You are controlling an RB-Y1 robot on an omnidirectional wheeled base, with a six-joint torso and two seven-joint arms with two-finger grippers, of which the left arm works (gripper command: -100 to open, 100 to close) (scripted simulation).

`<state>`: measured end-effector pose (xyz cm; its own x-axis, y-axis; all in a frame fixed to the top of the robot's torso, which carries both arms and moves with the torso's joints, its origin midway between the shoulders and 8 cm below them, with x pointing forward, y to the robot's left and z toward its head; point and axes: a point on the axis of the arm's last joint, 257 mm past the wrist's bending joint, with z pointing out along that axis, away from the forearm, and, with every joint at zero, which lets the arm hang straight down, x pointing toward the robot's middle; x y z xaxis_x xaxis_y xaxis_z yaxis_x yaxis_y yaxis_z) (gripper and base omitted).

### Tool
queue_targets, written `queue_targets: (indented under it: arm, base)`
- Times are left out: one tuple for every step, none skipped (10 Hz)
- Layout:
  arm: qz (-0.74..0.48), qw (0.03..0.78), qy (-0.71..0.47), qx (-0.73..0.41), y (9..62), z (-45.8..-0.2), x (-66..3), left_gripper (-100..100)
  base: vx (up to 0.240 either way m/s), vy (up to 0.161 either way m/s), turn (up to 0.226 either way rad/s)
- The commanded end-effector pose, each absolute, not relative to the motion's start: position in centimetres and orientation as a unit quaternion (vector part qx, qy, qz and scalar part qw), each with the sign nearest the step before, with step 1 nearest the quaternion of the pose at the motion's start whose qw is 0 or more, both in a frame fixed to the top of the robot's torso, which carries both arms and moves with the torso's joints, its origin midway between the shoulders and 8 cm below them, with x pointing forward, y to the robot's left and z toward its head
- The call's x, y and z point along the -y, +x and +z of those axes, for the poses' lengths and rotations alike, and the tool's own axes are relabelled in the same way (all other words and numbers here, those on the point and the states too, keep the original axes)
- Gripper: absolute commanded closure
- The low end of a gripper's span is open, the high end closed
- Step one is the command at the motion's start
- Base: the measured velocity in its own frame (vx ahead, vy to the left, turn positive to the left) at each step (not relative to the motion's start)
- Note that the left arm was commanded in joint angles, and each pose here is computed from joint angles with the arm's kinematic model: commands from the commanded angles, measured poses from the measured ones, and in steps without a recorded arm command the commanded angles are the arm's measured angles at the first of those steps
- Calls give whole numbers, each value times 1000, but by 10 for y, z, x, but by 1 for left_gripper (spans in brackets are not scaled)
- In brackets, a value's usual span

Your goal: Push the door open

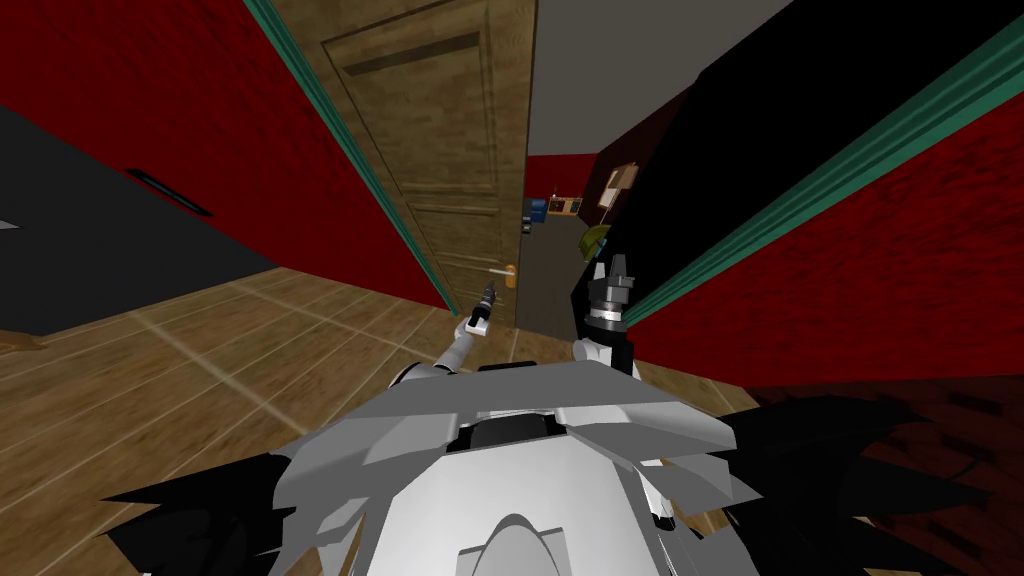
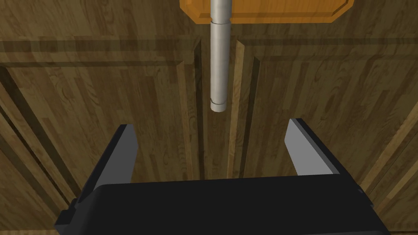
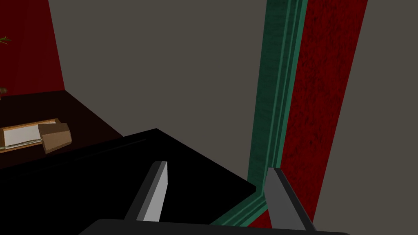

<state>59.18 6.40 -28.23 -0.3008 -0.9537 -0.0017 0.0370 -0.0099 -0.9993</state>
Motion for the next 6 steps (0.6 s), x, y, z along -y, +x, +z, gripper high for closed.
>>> queue_targets:
  arm:
    - [-580,424,-410,-563,593,-285,-60,-100]
    - [-580,420,-409,-566,594,-286,-56,-100]
    - [-579,417,-409,-569,594,-288,-52,-100]
    - [-579,414,-408,-572,595,-289,-48,-100]
    - [-578,410,-408,-575,595,-291,-43,-100]
    - [-579,413,-408,-573,594,-291,-47,-100]
  base:
    - [55,37,-9]
    - [33,19,-3]
    - [40,23,-13]
    - [55,32,-18]
    - [68,37,-18]
    - [30,16,-6]
